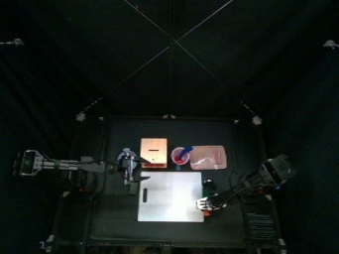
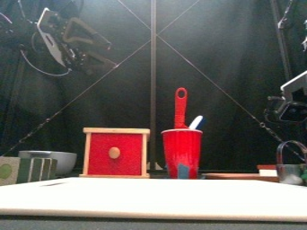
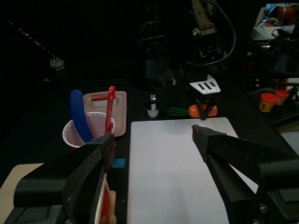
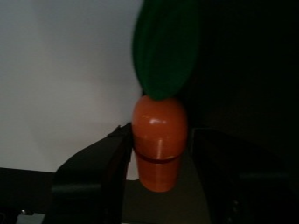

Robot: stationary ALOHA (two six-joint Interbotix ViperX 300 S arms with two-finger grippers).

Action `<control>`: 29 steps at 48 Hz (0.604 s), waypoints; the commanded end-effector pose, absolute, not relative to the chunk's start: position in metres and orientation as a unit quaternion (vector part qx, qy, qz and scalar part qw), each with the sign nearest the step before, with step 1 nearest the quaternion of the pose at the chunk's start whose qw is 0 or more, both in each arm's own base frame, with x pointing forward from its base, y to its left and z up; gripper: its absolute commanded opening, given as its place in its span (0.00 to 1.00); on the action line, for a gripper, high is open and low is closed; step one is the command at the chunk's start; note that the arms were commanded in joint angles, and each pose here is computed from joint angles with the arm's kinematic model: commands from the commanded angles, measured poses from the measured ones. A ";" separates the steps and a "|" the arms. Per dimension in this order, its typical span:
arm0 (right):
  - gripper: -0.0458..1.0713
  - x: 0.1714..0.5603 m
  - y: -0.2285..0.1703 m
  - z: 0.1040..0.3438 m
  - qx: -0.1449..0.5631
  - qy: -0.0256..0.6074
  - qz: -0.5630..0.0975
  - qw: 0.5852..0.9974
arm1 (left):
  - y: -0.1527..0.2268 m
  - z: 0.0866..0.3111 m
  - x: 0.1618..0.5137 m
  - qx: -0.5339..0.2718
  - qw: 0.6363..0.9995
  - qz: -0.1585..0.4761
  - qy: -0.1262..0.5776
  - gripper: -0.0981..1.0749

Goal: Grab carrot

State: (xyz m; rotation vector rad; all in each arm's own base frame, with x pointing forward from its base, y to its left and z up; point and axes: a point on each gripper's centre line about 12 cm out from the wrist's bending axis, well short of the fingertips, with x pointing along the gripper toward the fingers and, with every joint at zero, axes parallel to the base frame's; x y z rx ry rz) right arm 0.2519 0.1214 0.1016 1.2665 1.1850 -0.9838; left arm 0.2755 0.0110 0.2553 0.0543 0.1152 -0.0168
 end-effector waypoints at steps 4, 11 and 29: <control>0.72 0.258 0.126 0.118 0.539 0.497 -0.398 0.552 | 0.008 0.260 0.276 0.029 0.998 -0.014 0.049 0.96; 0.70 0.262 0.124 0.136 0.534 0.491 -0.392 0.566 | 0.006 0.260 0.277 0.029 0.998 -0.018 0.048 0.96; 0.70 0.310 0.102 0.170 0.544 0.435 -0.383 0.606 | 0.004 0.259 0.276 0.027 0.998 -0.021 0.048 0.96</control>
